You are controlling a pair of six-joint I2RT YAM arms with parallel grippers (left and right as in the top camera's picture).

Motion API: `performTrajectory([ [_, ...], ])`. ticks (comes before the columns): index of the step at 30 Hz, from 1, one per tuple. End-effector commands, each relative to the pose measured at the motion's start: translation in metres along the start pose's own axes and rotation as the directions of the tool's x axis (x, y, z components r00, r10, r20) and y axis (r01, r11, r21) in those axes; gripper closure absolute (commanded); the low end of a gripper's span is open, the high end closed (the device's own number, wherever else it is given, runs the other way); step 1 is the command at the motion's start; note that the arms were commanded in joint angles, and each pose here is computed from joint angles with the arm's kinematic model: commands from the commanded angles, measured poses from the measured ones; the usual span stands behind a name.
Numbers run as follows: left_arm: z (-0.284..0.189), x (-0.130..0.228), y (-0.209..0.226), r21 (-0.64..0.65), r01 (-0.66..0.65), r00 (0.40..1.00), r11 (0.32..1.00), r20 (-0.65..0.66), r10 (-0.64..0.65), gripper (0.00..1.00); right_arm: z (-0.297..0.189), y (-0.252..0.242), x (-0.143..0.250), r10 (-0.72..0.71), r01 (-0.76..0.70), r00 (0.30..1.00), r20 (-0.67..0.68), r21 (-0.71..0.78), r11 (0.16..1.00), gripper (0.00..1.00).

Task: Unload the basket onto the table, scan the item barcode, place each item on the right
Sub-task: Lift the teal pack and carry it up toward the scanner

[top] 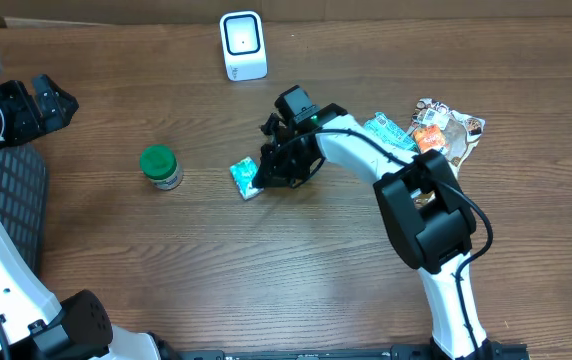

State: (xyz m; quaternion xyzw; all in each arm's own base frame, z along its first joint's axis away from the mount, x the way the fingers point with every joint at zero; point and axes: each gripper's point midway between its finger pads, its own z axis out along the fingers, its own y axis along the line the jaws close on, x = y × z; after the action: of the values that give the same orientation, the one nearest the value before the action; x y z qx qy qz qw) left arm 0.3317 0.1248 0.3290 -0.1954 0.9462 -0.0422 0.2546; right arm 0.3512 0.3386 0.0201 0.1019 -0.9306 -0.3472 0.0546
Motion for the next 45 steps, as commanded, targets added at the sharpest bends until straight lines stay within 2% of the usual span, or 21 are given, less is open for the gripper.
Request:
performTrajectory([
  [1, 0.003, -0.001, 0.001, -0.002, -0.014, 1.000, 1.000, -0.005, 0.014, 0.00, -0.056, 0.059, -0.004, -0.130, 0.134, 0.991, 0.033, -0.292, 0.947, 0.96],
  [6, 0.003, -0.001, 0.001, -0.002, -0.014, 1.000, 1.000, -0.005, 0.014, 0.01, -0.132, 0.097, 0.001, -0.194, 0.222, 0.975, 0.108, -0.511, 0.830, 0.96],
  [12, 0.003, -0.001, 0.001, -0.002, -0.014, 1.000, 1.000, -0.005, 0.014, 0.00, -0.204, 0.109, 0.007, -0.182, 0.248, 0.969, 0.168, -0.646, 0.722, 0.96],
  [16, 0.003, -0.001, 0.001, -0.002, -0.014, 1.000, 1.000, -0.005, 0.014, 0.01, -0.237, 0.114, 0.014, -0.185, 0.253, 0.967, 0.175, -0.744, 0.619, 0.96],
  [21, 0.003, -0.001, 0.001, -0.002, -0.014, 1.000, 1.000, -0.005, 0.014, 0.00, -0.241, 0.106, 0.013, -0.137, 0.205, 0.979, 0.153, -0.749, 0.630, 0.96],
  [45, 0.003, -0.001, 0.001, -0.002, -0.014, 1.000, 1.000, -0.005, 0.014, 0.00, -0.241, 0.105, 0.014, -0.126, 0.189, 0.982, 0.141, -0.751, 0.632, 0.96],
])
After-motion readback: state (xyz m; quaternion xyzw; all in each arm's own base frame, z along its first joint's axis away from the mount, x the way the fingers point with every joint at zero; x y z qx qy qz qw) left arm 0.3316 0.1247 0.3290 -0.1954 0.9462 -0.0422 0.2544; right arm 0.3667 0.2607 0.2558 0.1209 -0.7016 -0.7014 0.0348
